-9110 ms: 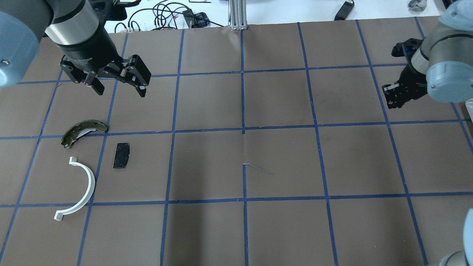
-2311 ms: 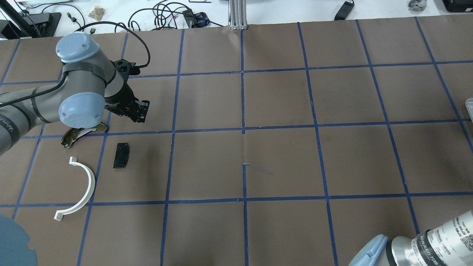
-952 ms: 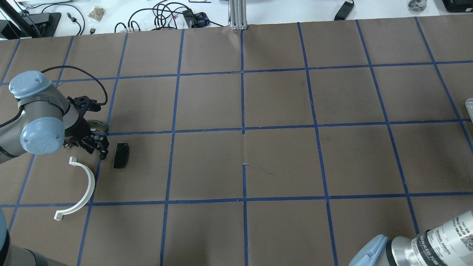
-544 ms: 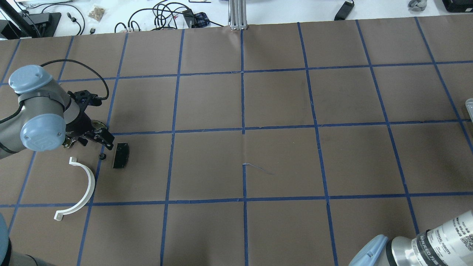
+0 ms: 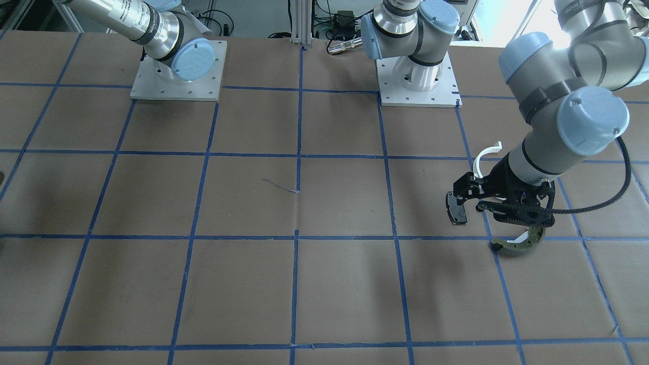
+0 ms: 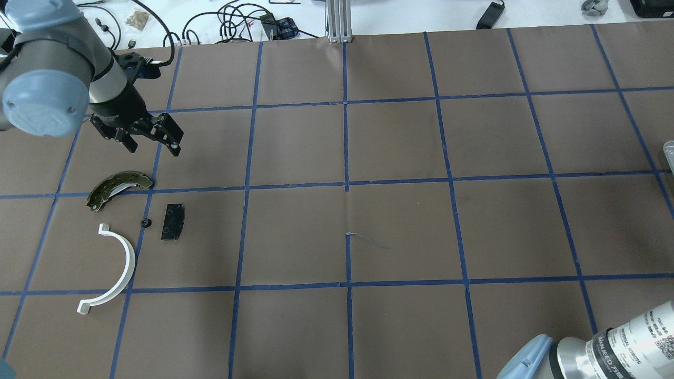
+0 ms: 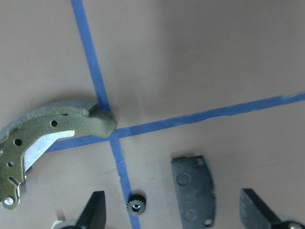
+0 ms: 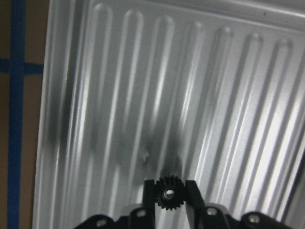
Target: Place bearing gear from tray to pile
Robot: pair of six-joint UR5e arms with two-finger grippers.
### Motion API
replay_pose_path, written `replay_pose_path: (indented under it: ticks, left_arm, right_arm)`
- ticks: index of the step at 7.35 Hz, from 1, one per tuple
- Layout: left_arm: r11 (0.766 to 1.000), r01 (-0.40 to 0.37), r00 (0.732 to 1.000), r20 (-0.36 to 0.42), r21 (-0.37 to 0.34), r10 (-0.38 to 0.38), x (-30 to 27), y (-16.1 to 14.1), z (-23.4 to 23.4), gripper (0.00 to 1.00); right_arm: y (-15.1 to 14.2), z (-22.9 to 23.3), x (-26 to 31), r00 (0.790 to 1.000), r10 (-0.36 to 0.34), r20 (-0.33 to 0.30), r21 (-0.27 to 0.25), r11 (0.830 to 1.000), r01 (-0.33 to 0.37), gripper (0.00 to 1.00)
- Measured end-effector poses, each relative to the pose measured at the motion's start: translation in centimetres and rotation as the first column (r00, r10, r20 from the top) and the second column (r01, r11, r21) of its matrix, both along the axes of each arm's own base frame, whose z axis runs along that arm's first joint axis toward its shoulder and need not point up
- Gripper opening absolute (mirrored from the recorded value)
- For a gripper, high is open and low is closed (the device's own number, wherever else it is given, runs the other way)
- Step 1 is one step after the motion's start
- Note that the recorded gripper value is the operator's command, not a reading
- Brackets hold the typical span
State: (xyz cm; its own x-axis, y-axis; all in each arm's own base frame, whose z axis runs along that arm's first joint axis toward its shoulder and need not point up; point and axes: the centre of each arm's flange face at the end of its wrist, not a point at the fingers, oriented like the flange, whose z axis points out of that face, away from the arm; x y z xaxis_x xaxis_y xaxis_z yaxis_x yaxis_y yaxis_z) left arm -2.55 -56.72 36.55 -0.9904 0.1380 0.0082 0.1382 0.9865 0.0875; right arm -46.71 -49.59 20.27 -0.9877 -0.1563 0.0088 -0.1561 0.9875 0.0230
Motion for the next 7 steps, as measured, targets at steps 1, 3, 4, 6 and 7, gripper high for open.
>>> replay_pose_path:
  ticks: [1,3,4,6,7]
  left_arm:
    - [1.000,-0.003,1.000,0.002,-0.021,0.003,-3.3,0.9,3.3,1.00]
    - [0.996,0.005,1.000,0.014,-0.085,-0.003,-8.5,4.2,8.5,1.00]
    - [0.995,-0.010,1.000,0.014,-0.098,0.011,-9.8,5.5,10.2,1.00]
    - [0.995,-0.034,0.999,0.012,-0.097,0.036,-11.4,7.6,12.2,1.00]
    - [0.996,-0.031,0.999,0.015,-0.085,0.032,-11.9,8.4,12.5,1.00]
  right_arm:
    - [-0.2,1.2,1.5,1.000,0.001,-0.008,-0.005,1.000,-0.001,0.07]
    - [-0.9,2.5,7.1,1.000,0.012,-0.010,-0.004,1.000,-0.012,0.07]
    - [-1.2,3.2,10.4,1.000,0.002,-0.010,-0.006,1.000,-0.002,0.06]
    - [-2.9,3.7,17.7,0.999,-0.052,-0.004,-0.002,0.999,0.052,0.05]
    - [-4.5,4.0,22.3,0.997,-0.081,-0.007,-0.002,0.997,0.081,0.05]
